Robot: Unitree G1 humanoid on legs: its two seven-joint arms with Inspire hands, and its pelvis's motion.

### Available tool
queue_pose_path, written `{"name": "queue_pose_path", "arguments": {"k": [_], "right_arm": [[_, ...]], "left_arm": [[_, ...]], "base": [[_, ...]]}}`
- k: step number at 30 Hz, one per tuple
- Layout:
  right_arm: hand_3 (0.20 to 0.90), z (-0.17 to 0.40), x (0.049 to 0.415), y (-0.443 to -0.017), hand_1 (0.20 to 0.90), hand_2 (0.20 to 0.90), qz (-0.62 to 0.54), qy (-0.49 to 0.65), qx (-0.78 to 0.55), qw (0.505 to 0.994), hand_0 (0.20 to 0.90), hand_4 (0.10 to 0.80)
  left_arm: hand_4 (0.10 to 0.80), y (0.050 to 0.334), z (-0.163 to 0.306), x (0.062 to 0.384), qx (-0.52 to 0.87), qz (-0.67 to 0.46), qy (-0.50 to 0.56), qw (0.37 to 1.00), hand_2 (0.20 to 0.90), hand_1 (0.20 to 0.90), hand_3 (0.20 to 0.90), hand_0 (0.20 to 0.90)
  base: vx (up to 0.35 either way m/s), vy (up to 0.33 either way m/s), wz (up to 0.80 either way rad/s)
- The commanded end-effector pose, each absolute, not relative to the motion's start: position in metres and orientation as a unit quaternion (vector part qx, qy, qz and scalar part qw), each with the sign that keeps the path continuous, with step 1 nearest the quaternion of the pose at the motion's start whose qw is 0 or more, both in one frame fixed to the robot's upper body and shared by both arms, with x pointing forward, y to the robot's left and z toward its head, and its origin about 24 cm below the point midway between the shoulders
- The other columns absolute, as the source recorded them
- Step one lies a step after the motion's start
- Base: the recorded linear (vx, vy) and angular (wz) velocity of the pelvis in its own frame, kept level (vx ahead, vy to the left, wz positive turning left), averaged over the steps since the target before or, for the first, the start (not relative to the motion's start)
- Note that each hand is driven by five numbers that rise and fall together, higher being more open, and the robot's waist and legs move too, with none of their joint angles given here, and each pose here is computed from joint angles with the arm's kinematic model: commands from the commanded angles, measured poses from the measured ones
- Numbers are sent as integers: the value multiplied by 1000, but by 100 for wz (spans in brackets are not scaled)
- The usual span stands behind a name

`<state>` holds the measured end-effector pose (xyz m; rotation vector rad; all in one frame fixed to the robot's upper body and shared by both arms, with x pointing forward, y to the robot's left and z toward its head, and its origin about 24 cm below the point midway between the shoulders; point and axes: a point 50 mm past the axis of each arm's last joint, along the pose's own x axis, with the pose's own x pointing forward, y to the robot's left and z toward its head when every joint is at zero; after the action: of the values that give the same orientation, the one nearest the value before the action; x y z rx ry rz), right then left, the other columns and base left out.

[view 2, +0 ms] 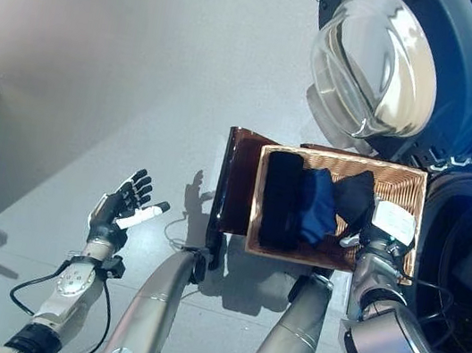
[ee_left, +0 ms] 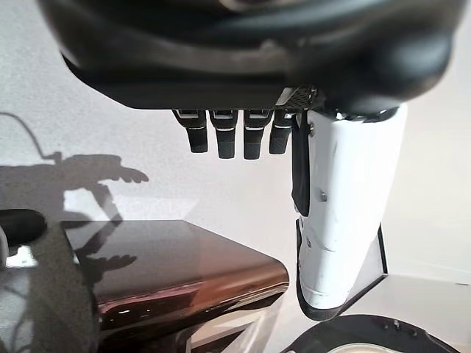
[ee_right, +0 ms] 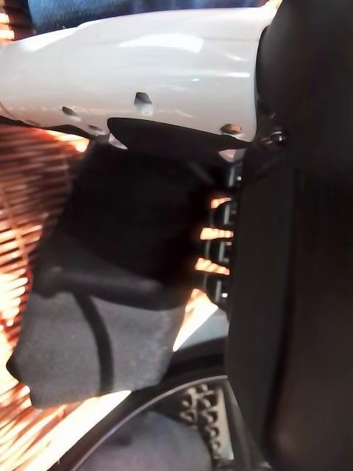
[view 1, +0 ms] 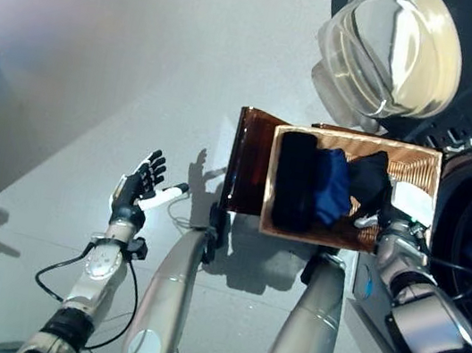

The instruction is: Pick up the clothes and place them into the washing machine

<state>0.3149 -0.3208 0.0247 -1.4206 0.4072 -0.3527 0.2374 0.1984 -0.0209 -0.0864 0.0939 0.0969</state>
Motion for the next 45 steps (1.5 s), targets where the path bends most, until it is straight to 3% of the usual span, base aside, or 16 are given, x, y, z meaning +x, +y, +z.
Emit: {"name": "queue_pose_path", "arguments": {"k": [1,2,21,26,28,29,30,31,33,38,41,45], "right_arm": [[900,25,305,-337,900,900,-159,207,-674,691,900,800],[200,24,305,-337,200,200,-157,210,-676,689,200,300],[200,28,301,-345,200,200,-206,224,-666,681,200,300],[200,33,302,-348,200,200,-244,215,-620,714,200,300],[200,37,302,-351,200,200,-288,209,-543,761,200,300],[200,45,303,-357,200,200,-349,188,-437,807,200,300],[200,45,303,-357,200,200,-349,189,-437,807,200,300],[200,50,305,-357,200,200,-397,144,-286,860,200,300],[200,56,302,-361,200,200,-443,93,-130,882,200,300],[200,45,291,-361,200,200,-473,15,115,873,200,300],[200,40,289,-358,200,200,-474,-10,189,860,200,300],[200,28,284,-352,200,200,-475,-74,354,802,200,300]], "left_arm": [[800,227,6,228,-27,80,-27,996,900,900,900,900],[800,226,6,228,-27,80,-26,996,900,900,900,900],[800,232,5,227,-19,91,-20,995,900,900,900,900],[800,235,5,226,-16,98,-20,995,900,900,900,900],[800,237,6,227,-12,102,-21,994,900,900,900,900],[800,239,6,226,-10,108,-20,994,900,900,900,900],[800,239,6,226,-10,107,-20,994,900,900,900,900],[800,242,3,225,-9,117,-14,993,900,900,900,900],[800,246,2,224,-8,126,-11,992,900,900,900,900],[800,249,-3,220,-16,133,-1,991,900,900,900,900],[800,248,-6,220,-25,135,4,991,900,900,900,900],[800,244,-7,221,-34,132,5,991,900,900,900,900]], "base": [[0,0,0],[0,0,0],[1,0,0],[0,0,0],[0,0,0],[0,0,0],[0,0,0],[0,0,0],[16,-3,-1],[8,-3,-2],[10,-4,-5],[0,0,0]]}}
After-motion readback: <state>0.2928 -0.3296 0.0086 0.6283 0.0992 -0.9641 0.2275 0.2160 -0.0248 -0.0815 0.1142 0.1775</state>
